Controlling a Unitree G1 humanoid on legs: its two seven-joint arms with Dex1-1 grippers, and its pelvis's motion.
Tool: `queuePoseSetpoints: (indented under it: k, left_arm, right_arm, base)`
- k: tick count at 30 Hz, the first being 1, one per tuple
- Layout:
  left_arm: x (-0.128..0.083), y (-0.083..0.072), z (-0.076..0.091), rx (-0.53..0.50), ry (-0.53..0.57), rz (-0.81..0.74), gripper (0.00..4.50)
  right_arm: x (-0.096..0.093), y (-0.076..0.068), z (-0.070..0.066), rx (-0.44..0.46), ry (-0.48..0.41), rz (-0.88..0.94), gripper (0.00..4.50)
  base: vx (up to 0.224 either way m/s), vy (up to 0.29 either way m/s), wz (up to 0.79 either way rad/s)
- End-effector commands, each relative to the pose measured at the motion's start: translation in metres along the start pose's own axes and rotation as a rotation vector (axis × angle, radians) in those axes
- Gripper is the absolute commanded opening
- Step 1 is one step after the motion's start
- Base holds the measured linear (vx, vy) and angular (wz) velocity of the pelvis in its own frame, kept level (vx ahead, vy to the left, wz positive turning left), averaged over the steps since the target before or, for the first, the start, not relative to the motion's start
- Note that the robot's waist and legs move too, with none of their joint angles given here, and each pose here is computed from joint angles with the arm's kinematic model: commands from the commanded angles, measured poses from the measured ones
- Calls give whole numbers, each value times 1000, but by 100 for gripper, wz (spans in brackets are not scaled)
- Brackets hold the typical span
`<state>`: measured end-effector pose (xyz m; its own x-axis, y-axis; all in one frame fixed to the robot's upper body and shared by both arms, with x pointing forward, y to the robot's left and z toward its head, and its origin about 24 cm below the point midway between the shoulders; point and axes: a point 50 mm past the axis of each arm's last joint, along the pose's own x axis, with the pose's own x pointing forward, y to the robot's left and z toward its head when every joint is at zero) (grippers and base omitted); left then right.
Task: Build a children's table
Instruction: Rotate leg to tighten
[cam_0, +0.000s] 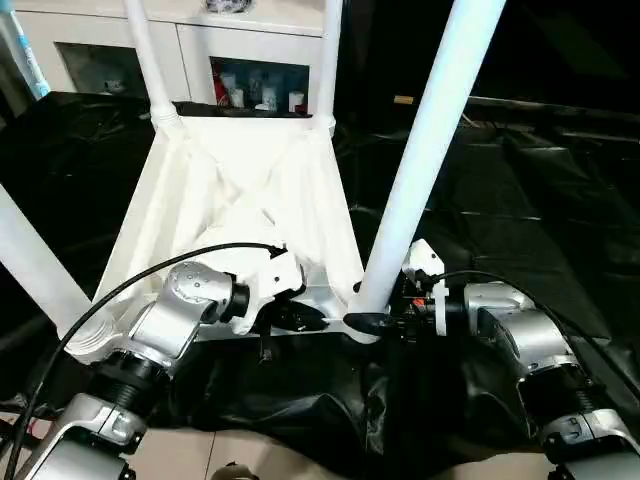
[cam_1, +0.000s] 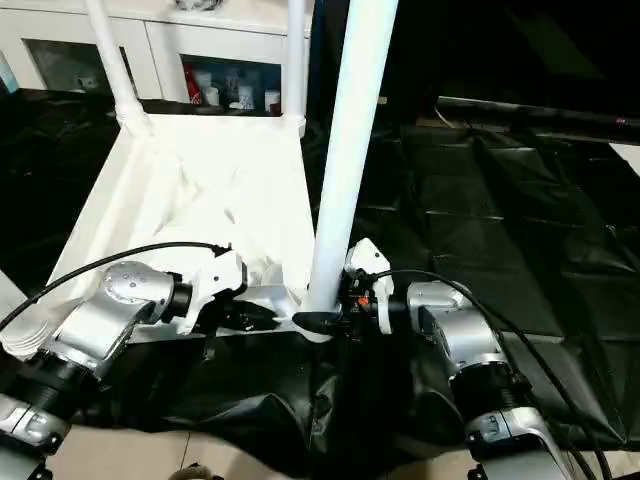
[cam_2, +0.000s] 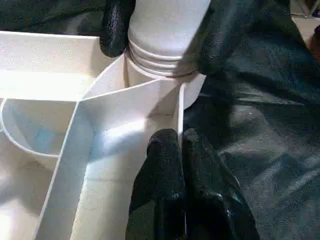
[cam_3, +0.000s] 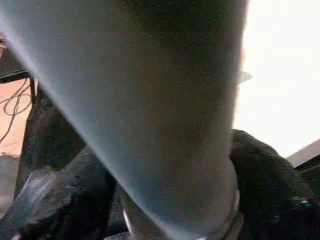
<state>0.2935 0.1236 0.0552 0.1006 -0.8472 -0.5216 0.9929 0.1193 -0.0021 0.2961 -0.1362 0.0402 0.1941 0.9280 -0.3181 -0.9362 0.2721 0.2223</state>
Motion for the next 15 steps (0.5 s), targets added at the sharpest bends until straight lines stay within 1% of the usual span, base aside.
queuePoseSetpoints:
  k: [1,2,6,9,10,11,12,15]
  left_arm:
    - [4,-1,19,63,-77,-11,0]
    - [4,0,19,62,-76,-8,0]
    - [7,5,20,34,-83,52,0]
    - [12,14,24,-16,-107,151,0]
    - [15,18,27,-29,-117,193,0]
    - [16,20,28,-35,-121,214,0]
    - [22,25,33,-58,-130,271,0]
    - [28,29,37,-76,-132,321,0]
  right_arm:
    - [11,12,-7,22,28,104,304]
    - [12,13,-8,23,28,107,284]
    - [18,14,-11,20,20,71,270]
    - [24,9,-13,41,8,-48,267]
    - [30,5,-14,64,-4,-129,267]
    - [33,3,-15,76,-11,-170,267]
    - [44,-3,-16,120,-29,-293,267]
    - [55,-4,-15,154,-53,-362,266]
  base:
    - [0,0,0]
    - [0,0,0]
    - [0,0,0]
    - [0,0,0]
    - [0,0,0]
    - [0,0,0]
    - [0,0,0]
    - [0,0,0]
